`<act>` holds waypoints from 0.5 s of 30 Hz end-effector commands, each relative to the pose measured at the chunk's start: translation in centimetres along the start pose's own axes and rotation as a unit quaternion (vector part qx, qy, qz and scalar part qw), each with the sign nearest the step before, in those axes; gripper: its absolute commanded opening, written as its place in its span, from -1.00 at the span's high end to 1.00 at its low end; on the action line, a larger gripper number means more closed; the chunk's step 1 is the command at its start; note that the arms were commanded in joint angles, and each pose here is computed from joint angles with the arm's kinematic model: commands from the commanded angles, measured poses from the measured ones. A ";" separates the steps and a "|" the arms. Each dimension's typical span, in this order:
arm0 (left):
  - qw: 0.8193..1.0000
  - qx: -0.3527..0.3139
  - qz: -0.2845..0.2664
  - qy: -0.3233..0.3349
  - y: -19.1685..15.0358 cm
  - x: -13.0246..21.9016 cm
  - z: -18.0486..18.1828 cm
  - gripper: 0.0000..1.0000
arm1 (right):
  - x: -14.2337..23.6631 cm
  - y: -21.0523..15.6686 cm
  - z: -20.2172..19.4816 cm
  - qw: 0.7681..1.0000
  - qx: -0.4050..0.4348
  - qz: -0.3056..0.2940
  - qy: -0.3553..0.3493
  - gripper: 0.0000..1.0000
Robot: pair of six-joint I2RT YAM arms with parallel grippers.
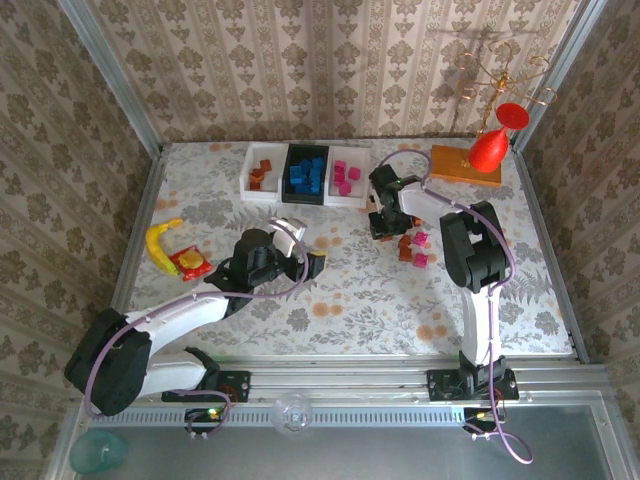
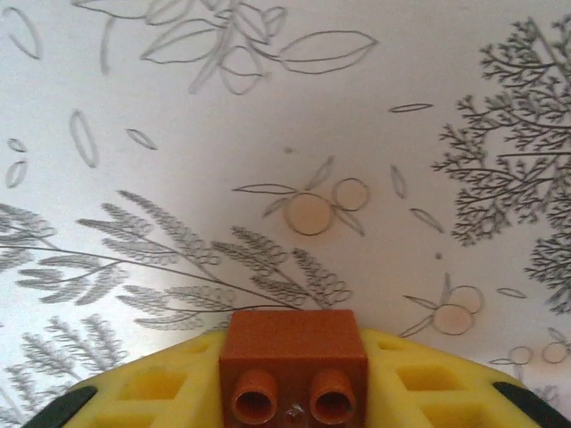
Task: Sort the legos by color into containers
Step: Pick up the lego from the center of the table.
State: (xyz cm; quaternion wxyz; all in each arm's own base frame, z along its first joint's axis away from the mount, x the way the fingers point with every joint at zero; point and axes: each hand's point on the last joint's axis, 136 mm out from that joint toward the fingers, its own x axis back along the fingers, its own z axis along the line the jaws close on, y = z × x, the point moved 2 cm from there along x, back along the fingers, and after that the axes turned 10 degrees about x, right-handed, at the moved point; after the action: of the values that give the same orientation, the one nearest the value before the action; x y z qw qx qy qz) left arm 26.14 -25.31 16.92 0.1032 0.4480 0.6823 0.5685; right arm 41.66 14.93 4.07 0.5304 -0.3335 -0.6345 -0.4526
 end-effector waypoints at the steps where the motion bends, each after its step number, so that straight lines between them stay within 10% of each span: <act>1: 0.998 -0.001 -0.026 0.051 1.6 1.0 1.4 -0.71 | 2.9 2.4 4.5 0.995 0.033 -0.068 0.061 0.29; 7: 0.984 0.096 -0.086 0.125 2.5 4.3 6.5 -0.71 | 8.7 9.3 12.7 0.939 0.037 -0.253 0.228 0.33; 15: 0.970 0.119 -0.137 0.165 2.9 6.9 8.3 -0.71 | 10.0 18.2 18.2 0.889 0.020 -0.376 0.262 0.33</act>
State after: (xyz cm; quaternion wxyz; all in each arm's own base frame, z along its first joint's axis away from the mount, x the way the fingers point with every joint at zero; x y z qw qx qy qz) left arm 28.92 -15.57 18.60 0.0137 0.2855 0.7900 0.5424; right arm 46.59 35.26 15.67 0.5051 0.0219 -0.5832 -0.6358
